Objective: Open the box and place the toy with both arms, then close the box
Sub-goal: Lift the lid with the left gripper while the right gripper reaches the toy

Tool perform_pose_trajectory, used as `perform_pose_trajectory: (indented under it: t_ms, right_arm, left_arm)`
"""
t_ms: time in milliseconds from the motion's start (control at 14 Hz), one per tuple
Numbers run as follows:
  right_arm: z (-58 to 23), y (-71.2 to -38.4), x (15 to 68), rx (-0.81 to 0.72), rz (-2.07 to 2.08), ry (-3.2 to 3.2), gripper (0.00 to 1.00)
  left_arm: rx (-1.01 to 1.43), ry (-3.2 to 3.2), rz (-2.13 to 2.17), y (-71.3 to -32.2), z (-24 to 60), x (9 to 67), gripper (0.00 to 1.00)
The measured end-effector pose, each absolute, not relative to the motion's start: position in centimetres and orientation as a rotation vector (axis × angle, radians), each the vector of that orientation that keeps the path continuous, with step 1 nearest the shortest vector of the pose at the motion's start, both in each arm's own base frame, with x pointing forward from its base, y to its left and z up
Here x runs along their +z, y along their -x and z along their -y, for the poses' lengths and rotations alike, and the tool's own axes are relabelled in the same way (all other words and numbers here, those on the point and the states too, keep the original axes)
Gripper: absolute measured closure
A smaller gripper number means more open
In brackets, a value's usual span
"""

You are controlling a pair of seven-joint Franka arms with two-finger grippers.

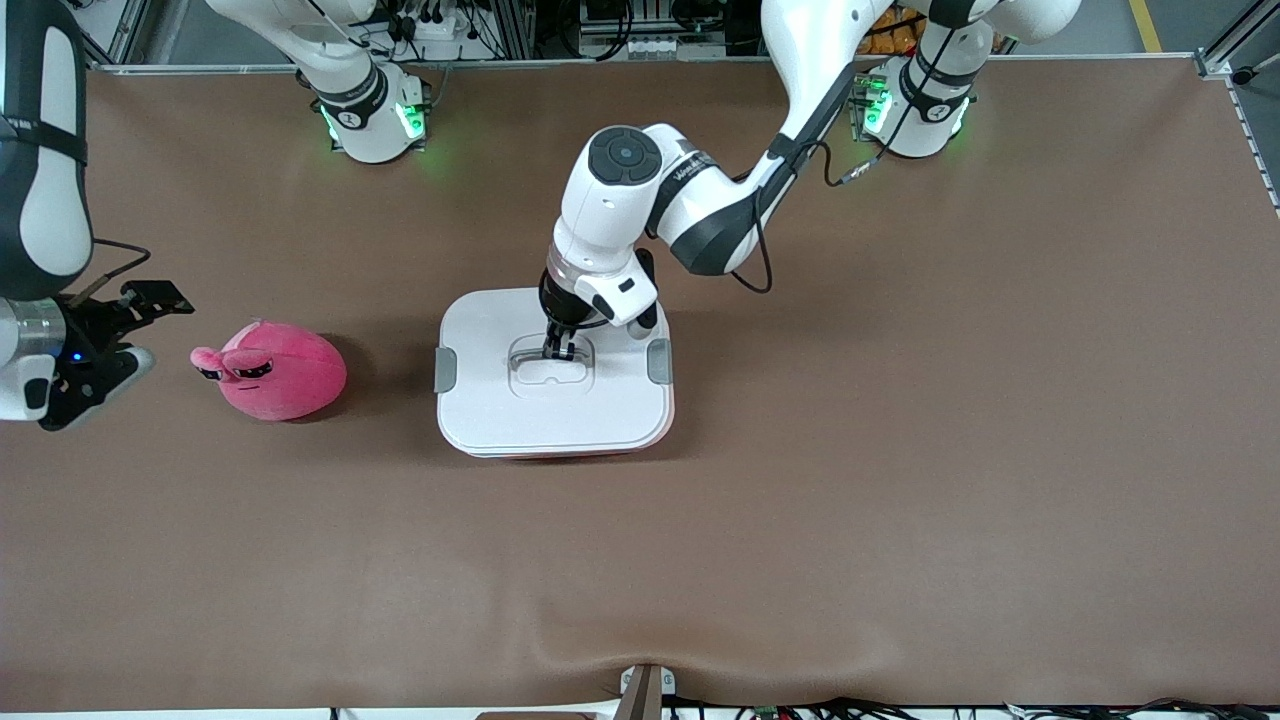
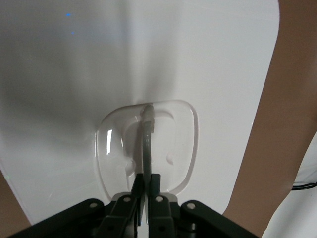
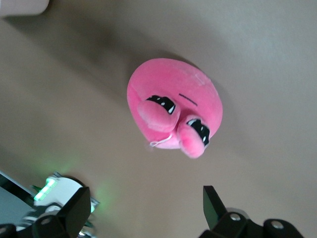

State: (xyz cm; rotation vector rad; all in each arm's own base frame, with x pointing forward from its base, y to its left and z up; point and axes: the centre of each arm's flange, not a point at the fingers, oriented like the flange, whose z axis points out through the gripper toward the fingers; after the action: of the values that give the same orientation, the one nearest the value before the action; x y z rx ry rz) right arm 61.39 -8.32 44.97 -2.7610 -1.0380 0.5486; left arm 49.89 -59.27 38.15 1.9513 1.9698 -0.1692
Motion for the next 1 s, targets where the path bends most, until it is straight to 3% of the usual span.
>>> perform_pose_trajectory:
  t_ms: [501, 1002]
  right_arm:
    - [9.2, -61.9, 40.4, 0.437, 1.456, 2.559, 0.0]
    - [7.3, -62.4, 37.2, 0.381, 1.749, 2.369, 0.0]
  left_arm:
    - [-0.148, -1.919, -1.957, -50.5, 57.4, 44.3, 0.93]
    - [0.035, -1.936, -1.959, -56.0, 48.9, 49.4, 0.93]
